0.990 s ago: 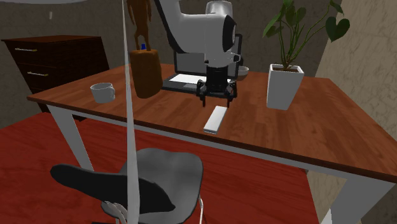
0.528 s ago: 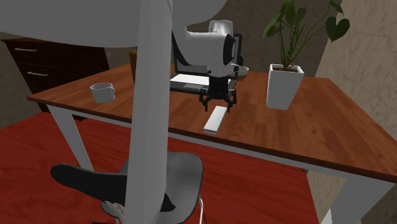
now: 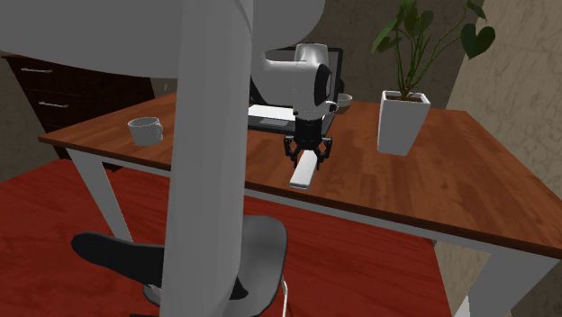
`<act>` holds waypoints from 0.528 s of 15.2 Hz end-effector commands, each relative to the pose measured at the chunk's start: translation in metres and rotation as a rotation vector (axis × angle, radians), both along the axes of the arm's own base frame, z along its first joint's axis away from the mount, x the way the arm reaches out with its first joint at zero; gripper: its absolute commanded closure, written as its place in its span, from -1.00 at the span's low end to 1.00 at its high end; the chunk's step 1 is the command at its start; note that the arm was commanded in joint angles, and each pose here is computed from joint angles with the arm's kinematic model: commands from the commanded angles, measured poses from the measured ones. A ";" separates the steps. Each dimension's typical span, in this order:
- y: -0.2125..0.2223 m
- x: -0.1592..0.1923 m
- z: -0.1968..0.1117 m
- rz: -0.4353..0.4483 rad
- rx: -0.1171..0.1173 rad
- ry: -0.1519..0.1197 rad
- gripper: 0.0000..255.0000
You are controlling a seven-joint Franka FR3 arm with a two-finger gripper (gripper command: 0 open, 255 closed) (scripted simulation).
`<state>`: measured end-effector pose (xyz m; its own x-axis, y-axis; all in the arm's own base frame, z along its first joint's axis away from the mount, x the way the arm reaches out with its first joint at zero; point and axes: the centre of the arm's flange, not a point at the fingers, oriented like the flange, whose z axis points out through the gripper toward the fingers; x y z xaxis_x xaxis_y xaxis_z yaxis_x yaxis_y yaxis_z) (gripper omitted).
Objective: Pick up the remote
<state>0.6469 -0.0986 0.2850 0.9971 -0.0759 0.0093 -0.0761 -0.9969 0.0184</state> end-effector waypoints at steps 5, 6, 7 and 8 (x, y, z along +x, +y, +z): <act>0.000 0.000 -0.002 0.001 0.000 0.000 1.00; 0.000 0.000 -0.001 0.001 0.000 0.000 1.00; 0.000 0.000 -0.002 0.001 0.000 0.000 1.00; -0.001 0.000 -0.001 0.001 0.000 0.000 1.00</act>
<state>0.6471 -0.0989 0.2853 0.9970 -0.0762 0.0117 -0.0764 -0.9969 0.0180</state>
